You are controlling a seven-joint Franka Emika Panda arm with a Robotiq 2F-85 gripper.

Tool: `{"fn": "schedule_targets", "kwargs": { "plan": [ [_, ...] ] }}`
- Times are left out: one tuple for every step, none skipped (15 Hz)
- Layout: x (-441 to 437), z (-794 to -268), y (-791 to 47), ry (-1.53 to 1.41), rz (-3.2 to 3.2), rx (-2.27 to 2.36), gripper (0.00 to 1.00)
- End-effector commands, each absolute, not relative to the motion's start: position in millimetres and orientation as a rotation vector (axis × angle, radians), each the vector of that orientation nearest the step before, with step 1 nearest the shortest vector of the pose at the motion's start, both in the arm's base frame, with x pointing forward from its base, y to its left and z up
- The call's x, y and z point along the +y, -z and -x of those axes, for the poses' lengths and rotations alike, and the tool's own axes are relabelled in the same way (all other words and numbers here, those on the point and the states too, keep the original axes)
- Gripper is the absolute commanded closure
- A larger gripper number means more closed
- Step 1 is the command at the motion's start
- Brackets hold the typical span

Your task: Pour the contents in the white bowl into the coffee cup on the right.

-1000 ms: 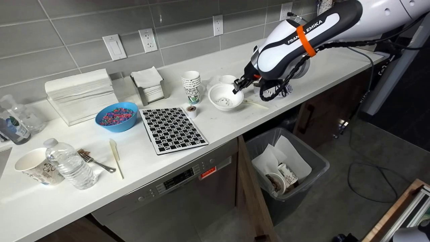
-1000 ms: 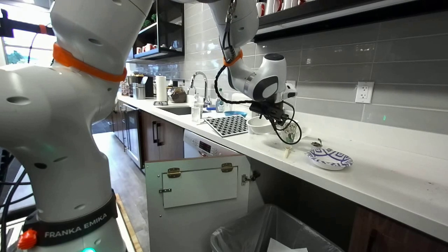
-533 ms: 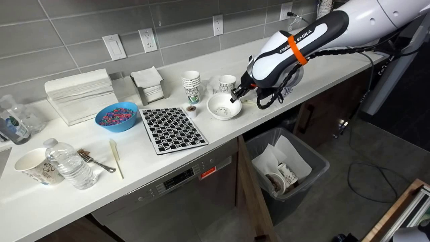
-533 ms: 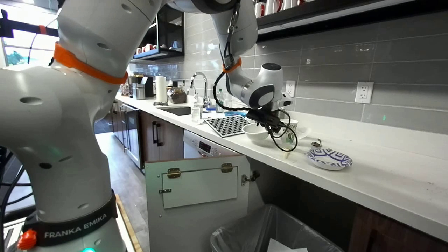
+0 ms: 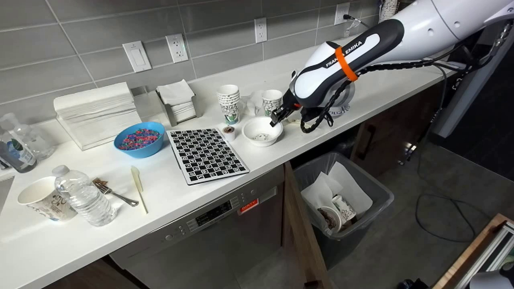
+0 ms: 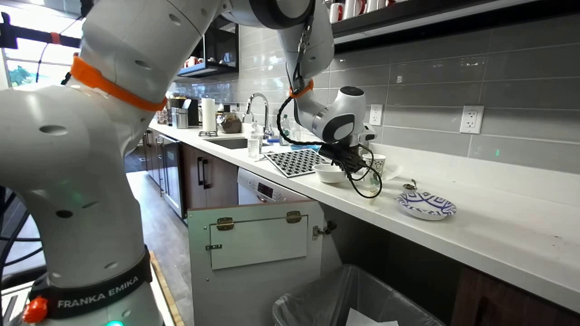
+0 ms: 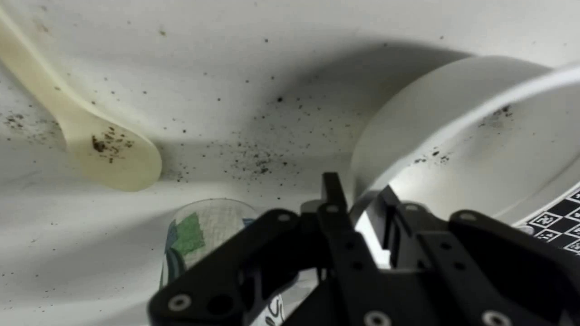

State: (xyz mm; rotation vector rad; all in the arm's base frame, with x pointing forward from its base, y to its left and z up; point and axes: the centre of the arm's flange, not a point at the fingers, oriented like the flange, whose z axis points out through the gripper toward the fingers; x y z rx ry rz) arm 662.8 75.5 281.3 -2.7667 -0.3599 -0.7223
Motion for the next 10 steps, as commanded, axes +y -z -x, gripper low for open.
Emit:
{"fn": "schedule_targets", "kwargs": {
  "plan": [
    [76.8,-672.4,-279.4,0.683,2.763,-0.373,0.47],
    [77.7,-671.6,-282.4,0.689,2.761,-0.378,0.38],
    [79.4,-669.7,-286.9,0.703,2.767,-0.391,0.31],
    [80.8,-668.7,-290.5,0.714,2.77,-0.402,0.24],
    [83.0,-665.9,-294.8,0.724,2.787,-0.43,0.16],
    [85.8,-662.9,-299.4,0.728,2.791,-0.456,0.07],
    [88.5,-659.7,-304.1,0.729,2.796,-0.476,0.01],
    [91.7,-656.6,-309.9,0.735,2.807,-0.503,0.0],
    [95.2,-653.4,-316.3,0.746,2.81,-0.527,0.0],
    [98.2,-650.6,-322.7,0.757,2.814,-0.546,0.0]
  ]
}}
